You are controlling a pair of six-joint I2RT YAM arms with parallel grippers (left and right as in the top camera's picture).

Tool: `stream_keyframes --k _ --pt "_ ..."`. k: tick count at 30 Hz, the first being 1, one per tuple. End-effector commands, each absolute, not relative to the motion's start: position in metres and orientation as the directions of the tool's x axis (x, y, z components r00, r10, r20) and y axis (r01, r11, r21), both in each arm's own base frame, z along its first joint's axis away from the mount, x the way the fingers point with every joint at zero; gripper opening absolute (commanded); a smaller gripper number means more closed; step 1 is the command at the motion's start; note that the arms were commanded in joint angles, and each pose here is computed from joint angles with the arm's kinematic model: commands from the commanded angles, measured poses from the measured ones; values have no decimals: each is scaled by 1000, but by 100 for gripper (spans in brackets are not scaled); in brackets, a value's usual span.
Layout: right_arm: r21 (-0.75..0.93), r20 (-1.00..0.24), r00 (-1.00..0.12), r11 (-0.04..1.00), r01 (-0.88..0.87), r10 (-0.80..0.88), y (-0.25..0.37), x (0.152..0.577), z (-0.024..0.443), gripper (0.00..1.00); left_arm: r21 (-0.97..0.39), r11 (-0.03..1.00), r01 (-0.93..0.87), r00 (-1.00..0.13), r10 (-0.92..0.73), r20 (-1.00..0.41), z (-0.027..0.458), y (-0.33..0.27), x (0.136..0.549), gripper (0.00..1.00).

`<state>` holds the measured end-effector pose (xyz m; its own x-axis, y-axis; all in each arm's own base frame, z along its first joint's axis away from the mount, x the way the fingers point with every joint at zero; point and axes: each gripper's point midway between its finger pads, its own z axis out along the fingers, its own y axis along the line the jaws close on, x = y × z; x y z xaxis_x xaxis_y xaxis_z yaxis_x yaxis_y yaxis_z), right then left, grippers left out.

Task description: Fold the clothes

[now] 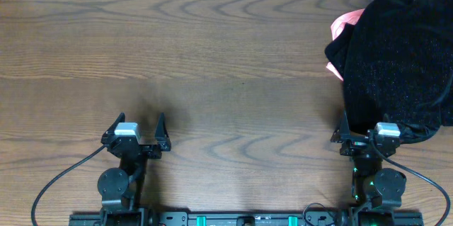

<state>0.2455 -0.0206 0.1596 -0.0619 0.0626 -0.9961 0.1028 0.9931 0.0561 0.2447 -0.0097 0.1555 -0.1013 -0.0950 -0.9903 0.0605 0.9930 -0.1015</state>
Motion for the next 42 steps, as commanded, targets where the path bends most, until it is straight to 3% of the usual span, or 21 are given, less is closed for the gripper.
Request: stream_keyframes --k 1,8,13,19,28,37,42 --pt "48 -997 -56 994 103 54 -20 246 160 99 -103 993 66 -133 -93 -987 144 -11 244 98" --pt "51 -998 23 999 2 51 -4 247 181 99 -122 984 127 -110 -108 -988 151 -21 244 98" --pt "51 -999 17 999 -18 51 0 247 179 99 -136 959 247 -108 -112 -988 156 -42 240 98" --pt "61 -998 29 998 -19 62 0 246 184 99 -179 949 259 -112 -154 -982 174 -44 239 98" --pt "71 -997 38 997 -20 72 0 248 223 99 -243 914 325 -278 -153 -948 213 -61 266 98" --pt "83 -988 -136 996 -31 78 2 289 269 99 -434 819 375 -607 -137 -783 229 -92 322 98" --pt "106 -940 -331 993 -43 85 6 330 285 99 -388 806 448 -680 25 -733 232 -110 333 98"
